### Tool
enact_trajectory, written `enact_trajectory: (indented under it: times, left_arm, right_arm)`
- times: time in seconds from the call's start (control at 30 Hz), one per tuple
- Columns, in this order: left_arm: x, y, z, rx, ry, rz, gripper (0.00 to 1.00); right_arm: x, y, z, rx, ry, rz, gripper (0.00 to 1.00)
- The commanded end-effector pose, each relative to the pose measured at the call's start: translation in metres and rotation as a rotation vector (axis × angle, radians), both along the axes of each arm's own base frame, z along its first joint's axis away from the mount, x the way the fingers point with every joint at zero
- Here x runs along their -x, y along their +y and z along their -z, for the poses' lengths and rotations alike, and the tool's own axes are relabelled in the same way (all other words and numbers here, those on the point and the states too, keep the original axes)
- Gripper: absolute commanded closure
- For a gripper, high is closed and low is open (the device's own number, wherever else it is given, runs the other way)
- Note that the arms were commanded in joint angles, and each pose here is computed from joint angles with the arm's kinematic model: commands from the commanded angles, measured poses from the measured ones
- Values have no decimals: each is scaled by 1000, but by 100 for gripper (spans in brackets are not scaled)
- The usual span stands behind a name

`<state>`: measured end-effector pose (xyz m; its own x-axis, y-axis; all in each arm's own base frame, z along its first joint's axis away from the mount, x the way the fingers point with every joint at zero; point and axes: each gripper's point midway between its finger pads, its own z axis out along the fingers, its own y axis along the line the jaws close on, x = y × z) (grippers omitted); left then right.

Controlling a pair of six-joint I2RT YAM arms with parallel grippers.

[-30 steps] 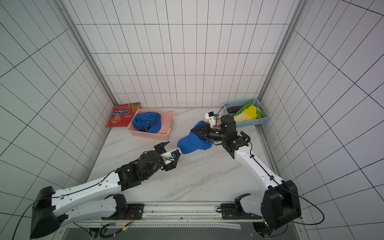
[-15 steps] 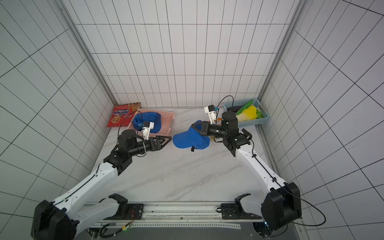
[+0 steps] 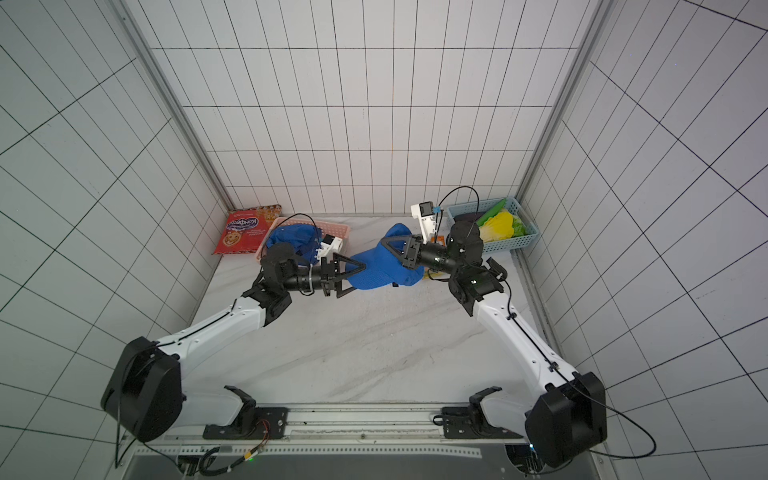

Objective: Turn the baseball cap inside out
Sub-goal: Place the baseball cap at the center of the board.

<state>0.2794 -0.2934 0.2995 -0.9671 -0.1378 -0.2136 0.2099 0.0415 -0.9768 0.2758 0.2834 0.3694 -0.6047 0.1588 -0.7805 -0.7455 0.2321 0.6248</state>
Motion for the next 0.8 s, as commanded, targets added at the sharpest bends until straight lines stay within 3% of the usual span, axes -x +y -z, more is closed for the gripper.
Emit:
enact_trajectory:
  times: [0.0,0.03,0.1,0.17,0.2,0.23,0.3,0.37,0.57,0.77]
  left_arm:
    - [-21,14,-38,95,-114,-124,27]
    - [-26,17,-41,106,-128,-163,39]
    - [-33,21,-41,101,-132,-226,75]
    - [-35,25,-37,61,-166,-251,100]
    - [-35,27,-30,15,-173,-249,100]
    - [-35,29,-26,-33,-187,-241,100]
    - [-30,35,-18,-129,-243,-212,100]
    - [-25,44,-17,-199,-319,-180,100]
    - [-5,63,-35,-238,-513,-57,100]
    - [8,62,-57,-181,-592,23,100]
  right_arm:
    - [14,-1,5,7,-23,-27,100]
    - [15,-3,10,14,-11,-21,100]
    - [18,-6,19,26,11,-5,100]
    - [18,-13,24,45,32,30,100]
    - [18,-18,26,53,37,53,98]
    - [15,-25,25,57,39,90,90]
    - [5,-43,29,64,69,184,61]
    - [-5,-66,31,49,114,280,41]
    - [-10,-93,46,-6,236,322,23]
    - [-1,-87,61,-75,393,262,11]
